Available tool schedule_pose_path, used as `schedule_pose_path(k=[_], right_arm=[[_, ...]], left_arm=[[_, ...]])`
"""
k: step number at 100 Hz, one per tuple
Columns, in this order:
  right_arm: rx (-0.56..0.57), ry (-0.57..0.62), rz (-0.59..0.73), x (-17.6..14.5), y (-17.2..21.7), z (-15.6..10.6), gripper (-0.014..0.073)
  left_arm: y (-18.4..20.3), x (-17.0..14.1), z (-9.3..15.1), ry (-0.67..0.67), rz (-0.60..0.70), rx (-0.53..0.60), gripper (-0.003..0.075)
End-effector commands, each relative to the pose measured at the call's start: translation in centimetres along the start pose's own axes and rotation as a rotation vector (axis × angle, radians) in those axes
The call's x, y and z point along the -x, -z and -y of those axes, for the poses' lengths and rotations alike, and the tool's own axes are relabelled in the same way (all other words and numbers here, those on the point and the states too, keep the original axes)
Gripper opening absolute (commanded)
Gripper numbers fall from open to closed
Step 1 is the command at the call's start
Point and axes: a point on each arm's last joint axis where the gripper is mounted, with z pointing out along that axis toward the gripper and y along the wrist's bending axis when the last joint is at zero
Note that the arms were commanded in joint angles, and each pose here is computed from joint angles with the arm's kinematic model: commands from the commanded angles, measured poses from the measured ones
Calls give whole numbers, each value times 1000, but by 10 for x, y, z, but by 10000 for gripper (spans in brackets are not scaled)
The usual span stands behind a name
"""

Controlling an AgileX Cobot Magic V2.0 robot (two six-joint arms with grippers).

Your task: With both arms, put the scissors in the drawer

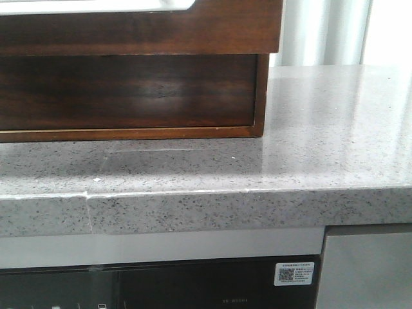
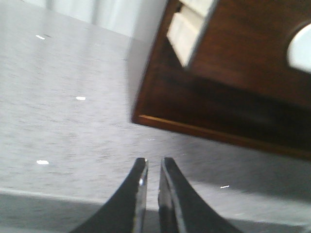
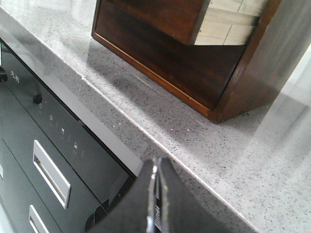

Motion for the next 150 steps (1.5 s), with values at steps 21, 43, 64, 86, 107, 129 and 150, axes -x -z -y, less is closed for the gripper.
schedule_pose_path(k=[21, 43, 64, 86, 107, 129, 150], right_arm=[[-55, -12, 69, 13, 1, 7, -116], [-55, -12, 69, 13, 1, 7, -116], [-55, -12, 69, 13, 1, 7, -116], [-55, -12, 69, 13, 1, 7, -116], [-55, -12, 69, 13, 1, 7, -116], [-56, -12, 67, 11, 1, 7, -116], [-173, 142, 136, 5, 0, 11, -116]], left_arm=[[2, -8, -10, -195, -33, 135, 3], [2, -8, -10, -337, -39, 137, 3], [2, -8, -10, -377, -50, 136, 4], [2, -9, -11, -377, -52, 136, 3], [2, -9, -11, -377, -52, 136, 4], [2, -9, -11, -377, -52, 136, 3], [2, -9, -11, -377, -52, 136, 3]])
